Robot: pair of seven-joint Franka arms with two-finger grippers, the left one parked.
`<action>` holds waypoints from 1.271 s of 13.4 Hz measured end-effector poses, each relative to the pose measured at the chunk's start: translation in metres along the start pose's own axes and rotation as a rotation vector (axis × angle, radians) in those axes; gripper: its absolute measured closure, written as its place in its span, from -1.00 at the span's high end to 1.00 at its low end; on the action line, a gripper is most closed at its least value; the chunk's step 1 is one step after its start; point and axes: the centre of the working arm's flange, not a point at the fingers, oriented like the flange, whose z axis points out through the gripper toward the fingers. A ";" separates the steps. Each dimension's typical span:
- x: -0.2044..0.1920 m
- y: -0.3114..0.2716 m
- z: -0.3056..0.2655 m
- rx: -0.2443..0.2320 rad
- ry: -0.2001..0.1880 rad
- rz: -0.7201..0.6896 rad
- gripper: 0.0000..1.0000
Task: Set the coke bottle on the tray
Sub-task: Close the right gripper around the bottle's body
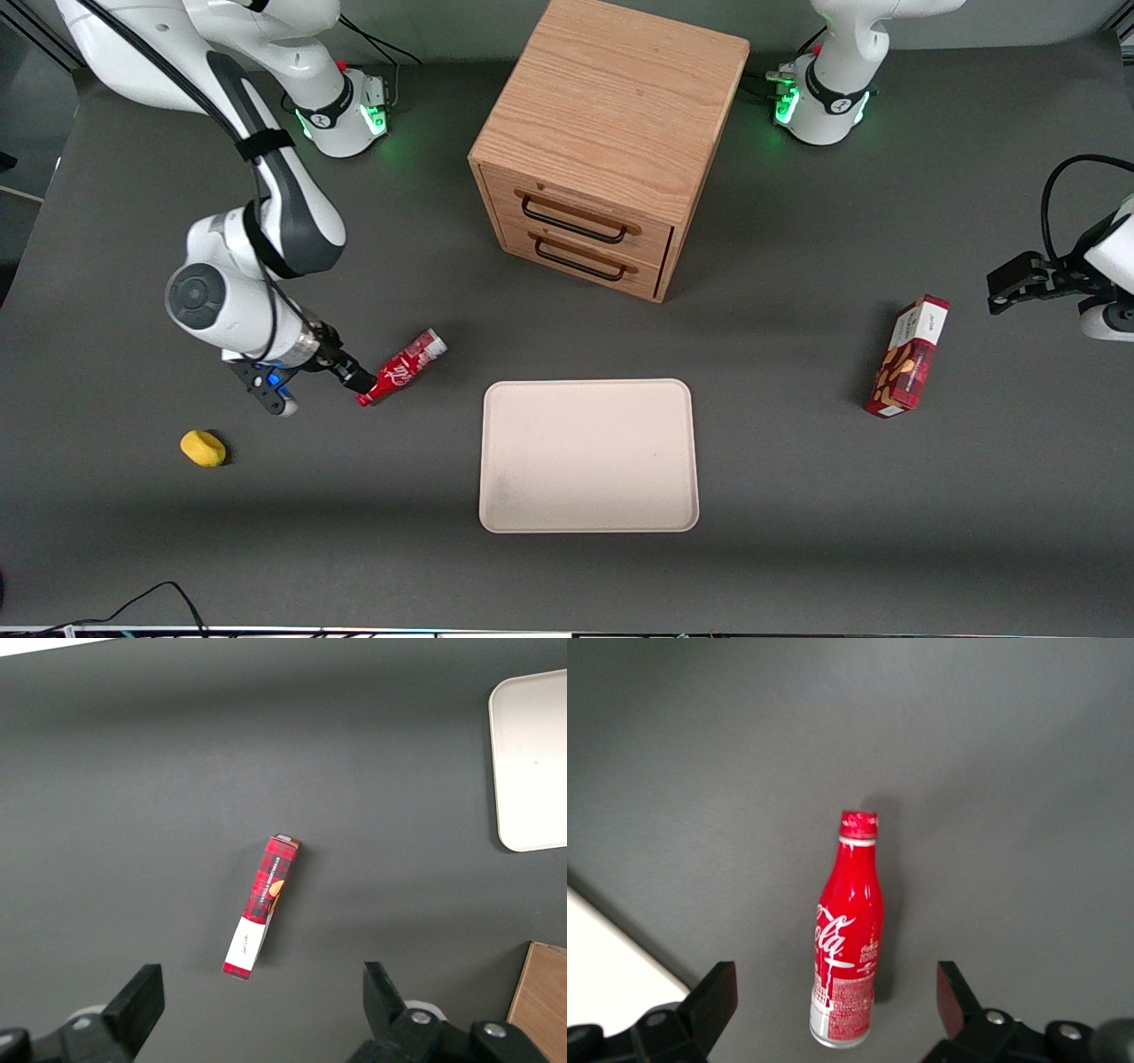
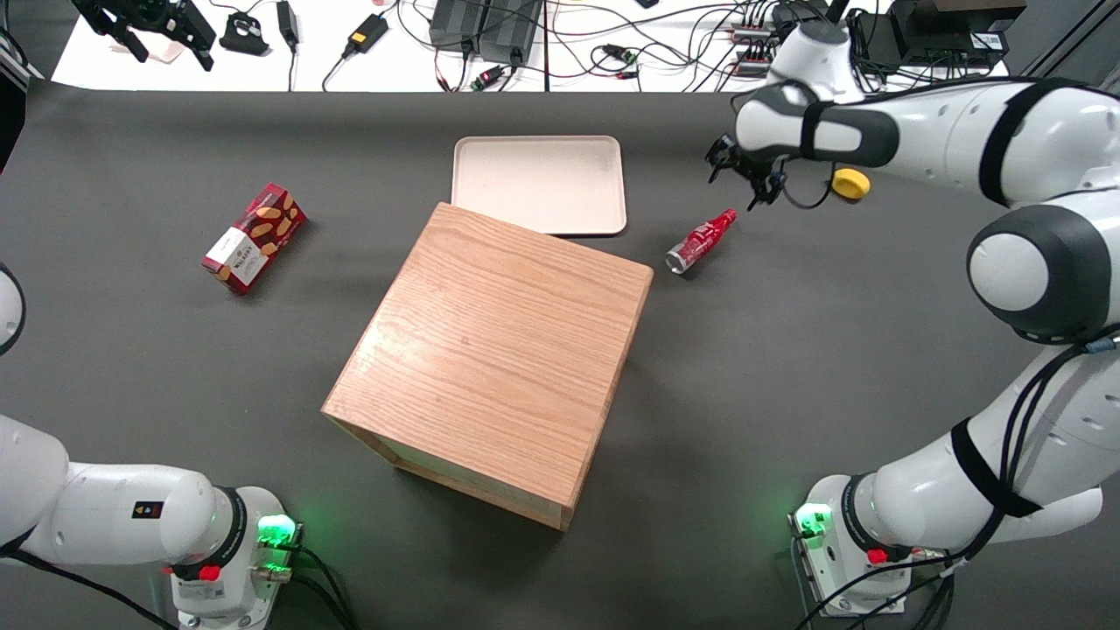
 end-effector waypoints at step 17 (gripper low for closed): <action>-0.016 -0.010 0.103 -0.025 -0.048 0.104 0.10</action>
